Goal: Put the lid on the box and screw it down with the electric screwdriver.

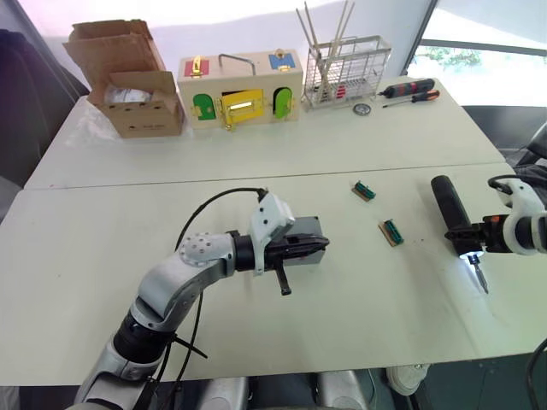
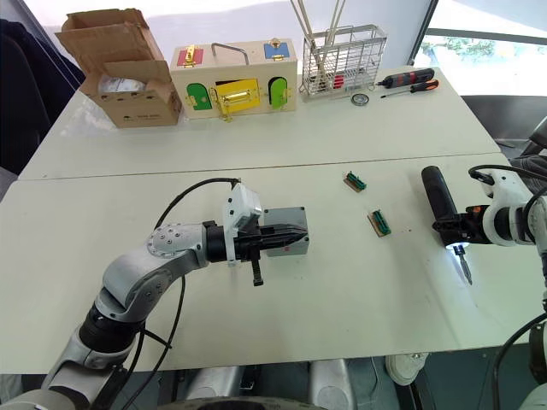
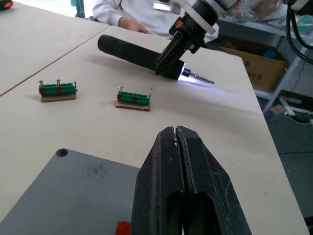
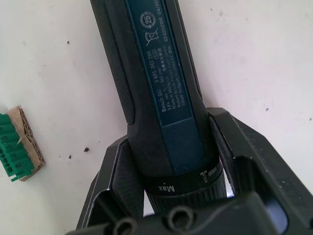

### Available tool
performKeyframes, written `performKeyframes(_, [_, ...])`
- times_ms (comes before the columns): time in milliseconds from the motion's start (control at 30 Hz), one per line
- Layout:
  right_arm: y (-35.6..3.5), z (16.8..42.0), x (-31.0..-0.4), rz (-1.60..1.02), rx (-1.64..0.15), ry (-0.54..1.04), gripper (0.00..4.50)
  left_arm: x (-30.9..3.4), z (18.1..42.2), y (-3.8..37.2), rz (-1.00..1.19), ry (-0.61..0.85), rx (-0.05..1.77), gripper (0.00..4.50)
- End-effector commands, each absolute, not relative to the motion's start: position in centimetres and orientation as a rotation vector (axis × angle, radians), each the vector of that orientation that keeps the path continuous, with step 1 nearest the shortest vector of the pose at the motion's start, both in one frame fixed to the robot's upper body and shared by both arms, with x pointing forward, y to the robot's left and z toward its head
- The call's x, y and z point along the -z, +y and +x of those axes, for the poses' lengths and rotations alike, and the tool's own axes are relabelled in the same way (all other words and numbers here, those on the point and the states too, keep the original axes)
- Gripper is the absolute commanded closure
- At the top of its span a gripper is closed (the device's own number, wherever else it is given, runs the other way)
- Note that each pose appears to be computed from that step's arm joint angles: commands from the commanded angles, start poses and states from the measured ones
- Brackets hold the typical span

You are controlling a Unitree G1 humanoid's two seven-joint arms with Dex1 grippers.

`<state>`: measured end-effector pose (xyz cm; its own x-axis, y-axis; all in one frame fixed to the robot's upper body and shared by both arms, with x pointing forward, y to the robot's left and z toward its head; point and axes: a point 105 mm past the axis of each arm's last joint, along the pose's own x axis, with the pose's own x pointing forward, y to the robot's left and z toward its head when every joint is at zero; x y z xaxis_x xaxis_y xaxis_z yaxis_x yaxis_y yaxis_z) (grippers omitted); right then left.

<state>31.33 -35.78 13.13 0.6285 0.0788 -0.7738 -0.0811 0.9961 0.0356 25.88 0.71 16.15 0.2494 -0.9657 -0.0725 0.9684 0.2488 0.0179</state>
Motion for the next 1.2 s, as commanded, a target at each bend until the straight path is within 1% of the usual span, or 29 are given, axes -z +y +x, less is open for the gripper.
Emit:
performKeyframes(33, [-36.1,31.8,-13.8,-0.035,-0.089,0.858,1.03,-16.6,25.9,1.0,0.069,0.02,1.312,4.5])
performKeyframes(133, [-36.9,32.2,-14.7,-0.086,-0.027,0.829,0.01,-16.7,26.3,1.7,0.064,0.017,1.292,4.5])
performKeyframes(167, [-37.1,32.3,-15.1,-0.101,-0.008,0.814,0.01,-16.8,26.4,1.9,0.06,0.015,1.286,4.5])
performKeyframes(233, [-37.6,33.3,-17.6,-0.121,0.043,0.703,0.01,-17.3,27.1,2.9,0.023,0.002,1.248,4.5])
performKeyframes(300, [-37.3,34.3,-21.2,-0.138,0.04,0.522,0.01,-18.1,28.1,4.2,0.001,-0.022,1.19,4.5])
performKeyframes(333, [-37.0,34.5,-22.3,-0.139,0.028,0.458,0.01,-18.4,28.4,4.6,-0.004,-0.03,1.173,4.5])
performKeyframes(400, [-34.8,35.6,-25.7,-0.094,-0.041,0.206,0.01,-19.3,29.4,6.0,-0.028,-0.057,1.115,4.5])
performKeyframes(433, [-33.3,35.8,-26.6,-0.035,-0.089,0.126,0.01,-19.6,29.9,6.8,-0.034,-0.06,1.085,4.5])
performKeyframes(467, [-31.0,35.8,-27.0,-0.026,-0.167,0.068,0.01,-19.6,30.2,7.6,-0.026,-0.047,1.064,4.5])
performKeyframes(533, [-26.8,35.2,-25.9,-0.029,-0.328,0.051,0.01,-19.2,30.3,8.6,0.007,-0.004,1.046,4.5])
performKeyframes(600, [-23.5,34.2,-24.6,-0.036,-0.466,0.045,0.01,-18.6,30.0,9.1,0.036,0.037,1.043,4.5])
performKeyframes(633, [-22.5,33.8,-24.2,-0.037,-0.504,0.044,0.01,-18.4,29.8,9.2,0.045,0.051,1.044,4.5])
performKeyframes(667, [-20.9,32.9,-22.9,-0.034,-0.588,0.064,0.01,-17.8,29.6,9.5,0.066,0.081,1.039,4.5])
performKeyframes(733, [-18.7,31.3,-20.7,-0.049,-0.7,0.106,0.01,-16.8,29.3,10.0,0.084,0.13,1.023,4.5])
performKeyframes(800, [-18.0,30.6,-19.1,-0.079,-0.738,0.147,0.01,-16.2,29.2,10.6,0.09,0.161,1.005,4.5])
performKeyframes(933, [-16.9,29.0,-15.6,-0.158,-0.834,0.232,0.01,-13.5,29.0,10.4,0.133,0.254,1.014,4.5])
performKeyframes(1000, [-15.9,28.2,-15.0,-0.136,-0.901,0.231,0.01,-11.9,28.8,9.9,0.138,0.293,1.039,4.5])
performKeyframes(1100, [-15.1,27.6,-14.1,-0.135,-0.95,0.252,0.01,-10.8,29.1,9.5,0.147,0.303,1.047,4.5])
performKeyframes(1200, [-14.6,27.1,-12.3,-0.165,-0.975,0.298,0.01,-10.9,30.0,8.5,0.106,0.274,1.046,4.5])
